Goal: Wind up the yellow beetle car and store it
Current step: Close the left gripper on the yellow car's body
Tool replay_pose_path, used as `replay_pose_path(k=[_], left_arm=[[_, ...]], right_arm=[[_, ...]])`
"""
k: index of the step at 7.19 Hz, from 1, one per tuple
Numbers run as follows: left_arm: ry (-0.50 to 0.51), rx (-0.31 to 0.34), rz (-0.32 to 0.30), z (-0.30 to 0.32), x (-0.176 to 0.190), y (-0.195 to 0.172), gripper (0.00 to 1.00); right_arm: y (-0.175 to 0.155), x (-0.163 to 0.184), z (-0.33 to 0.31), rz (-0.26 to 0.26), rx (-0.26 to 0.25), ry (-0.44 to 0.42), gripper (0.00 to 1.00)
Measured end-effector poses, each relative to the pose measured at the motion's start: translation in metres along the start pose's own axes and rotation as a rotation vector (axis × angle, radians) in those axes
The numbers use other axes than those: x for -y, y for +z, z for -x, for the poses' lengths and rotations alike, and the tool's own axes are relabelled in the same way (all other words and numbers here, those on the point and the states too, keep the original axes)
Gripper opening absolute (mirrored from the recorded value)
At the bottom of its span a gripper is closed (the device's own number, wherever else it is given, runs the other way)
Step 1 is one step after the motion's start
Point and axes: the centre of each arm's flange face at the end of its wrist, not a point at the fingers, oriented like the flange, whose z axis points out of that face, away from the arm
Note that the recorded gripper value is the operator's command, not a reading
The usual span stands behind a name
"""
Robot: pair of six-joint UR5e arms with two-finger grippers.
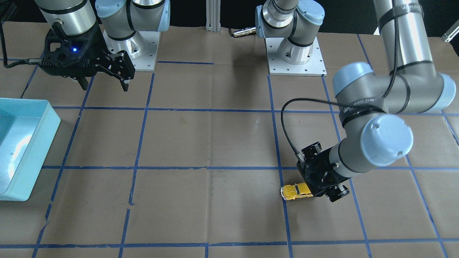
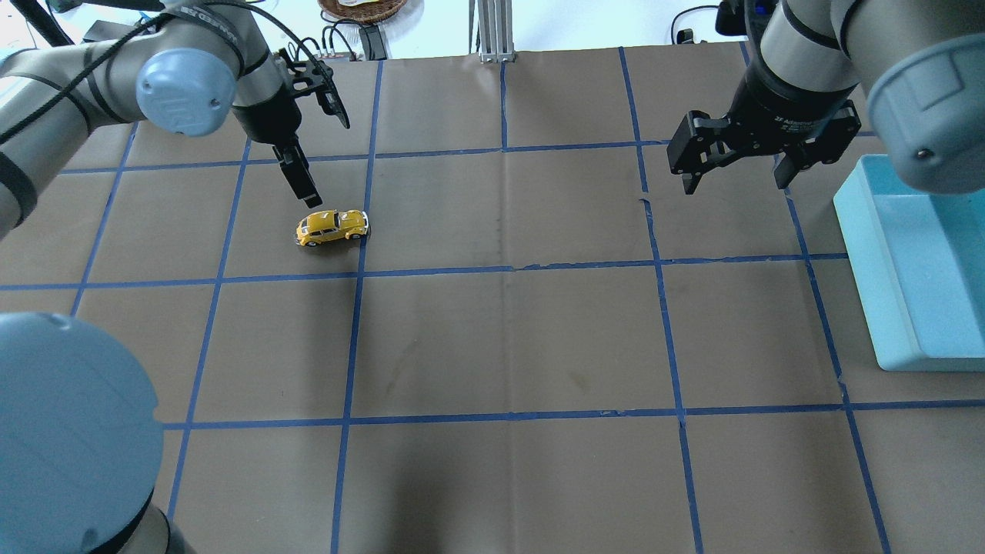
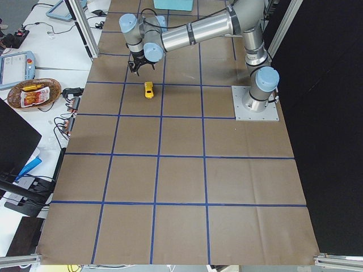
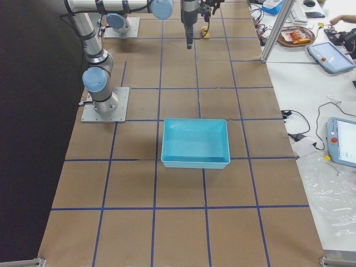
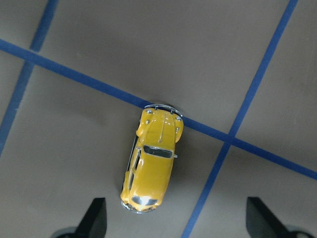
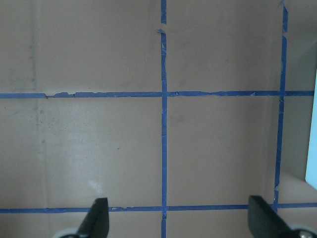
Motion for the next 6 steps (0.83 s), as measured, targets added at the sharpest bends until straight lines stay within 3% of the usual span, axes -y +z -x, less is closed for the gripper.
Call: replay_pose_path(k=[2,3,6], left_arm=[[0.165,-0.051,0.042,0.001,-0.001,0.036,1.00],[0.204,-0.045,0.063,-0.001,-0.005,0.044,1.00],[0.257,0.071,0.084,0.017,-0.007,0.062,0.99]], right_arm=[[0.000,0.000,0.000,0.000,0.000,0.000,0.99],[0.000,0.000,0.000,0.000,0.000,0.000,0.99],[0.000,0.000,0.000,0.000,0.000,0.000,0.99]])
